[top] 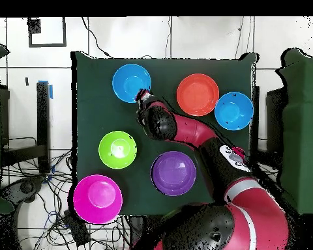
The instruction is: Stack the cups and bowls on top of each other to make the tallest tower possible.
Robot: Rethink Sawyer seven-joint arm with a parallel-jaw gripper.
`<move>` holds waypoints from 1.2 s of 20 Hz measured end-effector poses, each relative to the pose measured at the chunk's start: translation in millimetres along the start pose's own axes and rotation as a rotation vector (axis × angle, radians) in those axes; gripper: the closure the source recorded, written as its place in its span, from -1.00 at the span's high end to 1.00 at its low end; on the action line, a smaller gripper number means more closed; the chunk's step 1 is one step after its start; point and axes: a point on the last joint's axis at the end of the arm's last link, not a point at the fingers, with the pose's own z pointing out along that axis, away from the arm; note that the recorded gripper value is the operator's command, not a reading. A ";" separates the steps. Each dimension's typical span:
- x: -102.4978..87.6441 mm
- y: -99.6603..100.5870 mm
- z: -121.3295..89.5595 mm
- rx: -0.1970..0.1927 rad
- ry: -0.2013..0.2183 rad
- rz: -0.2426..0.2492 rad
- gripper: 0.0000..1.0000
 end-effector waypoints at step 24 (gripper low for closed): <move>35.3 31.3 7.9 -0.016 0.031 -0.057 1.00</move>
